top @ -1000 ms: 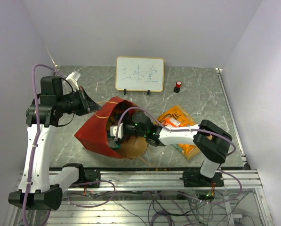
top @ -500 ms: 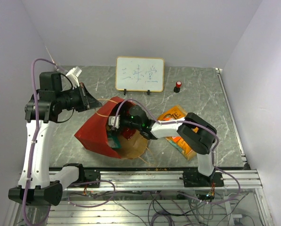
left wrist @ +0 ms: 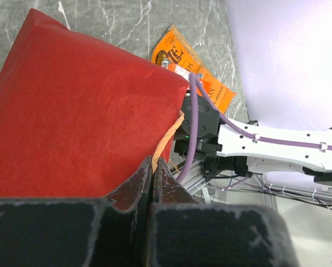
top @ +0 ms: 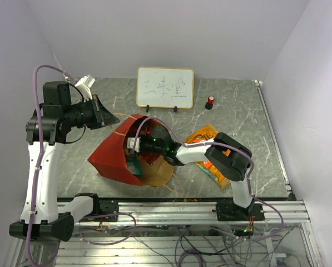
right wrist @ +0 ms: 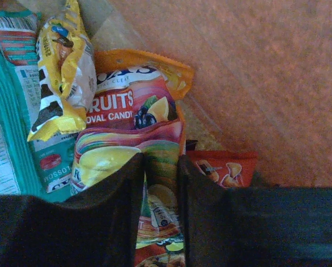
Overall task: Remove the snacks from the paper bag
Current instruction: Take out the snack from the paper bag, then place the snack at the center of the board.
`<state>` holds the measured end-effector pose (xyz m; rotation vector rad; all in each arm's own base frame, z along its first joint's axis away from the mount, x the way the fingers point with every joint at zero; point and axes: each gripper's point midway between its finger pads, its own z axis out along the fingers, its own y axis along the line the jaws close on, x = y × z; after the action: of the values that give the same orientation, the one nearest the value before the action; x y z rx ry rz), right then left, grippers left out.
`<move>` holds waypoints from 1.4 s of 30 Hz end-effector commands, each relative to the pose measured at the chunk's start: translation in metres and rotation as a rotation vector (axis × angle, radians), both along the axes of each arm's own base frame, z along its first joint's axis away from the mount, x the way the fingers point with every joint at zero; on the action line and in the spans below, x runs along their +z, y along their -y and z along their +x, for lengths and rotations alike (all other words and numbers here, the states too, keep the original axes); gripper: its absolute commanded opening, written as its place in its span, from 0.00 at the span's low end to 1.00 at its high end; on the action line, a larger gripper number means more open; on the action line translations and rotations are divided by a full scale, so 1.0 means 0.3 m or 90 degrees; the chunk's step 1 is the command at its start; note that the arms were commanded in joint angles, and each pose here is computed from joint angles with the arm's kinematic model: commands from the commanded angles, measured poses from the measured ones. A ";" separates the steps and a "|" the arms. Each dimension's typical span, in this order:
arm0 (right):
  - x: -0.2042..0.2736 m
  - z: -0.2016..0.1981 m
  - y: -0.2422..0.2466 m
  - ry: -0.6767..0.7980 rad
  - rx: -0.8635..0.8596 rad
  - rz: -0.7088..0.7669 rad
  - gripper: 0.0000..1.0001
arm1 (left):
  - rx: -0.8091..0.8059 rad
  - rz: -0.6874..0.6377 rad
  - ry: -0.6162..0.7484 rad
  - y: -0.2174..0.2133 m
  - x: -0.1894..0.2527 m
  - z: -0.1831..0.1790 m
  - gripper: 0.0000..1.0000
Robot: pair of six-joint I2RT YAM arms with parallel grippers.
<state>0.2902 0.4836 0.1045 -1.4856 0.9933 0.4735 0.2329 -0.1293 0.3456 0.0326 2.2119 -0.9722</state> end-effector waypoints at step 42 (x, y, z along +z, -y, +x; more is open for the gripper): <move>0.843 -0.275 0.978 -0.062 -0.440 0.127 0.00 | 0.167 -0.035 -0.007 -0.059 -0.032 0.092 0.07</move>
<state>0.2050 0.2372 0.3428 -0.9896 1.3688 0.2584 0.2574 -0.1136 0.3351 -0.2802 2.1532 -0.9012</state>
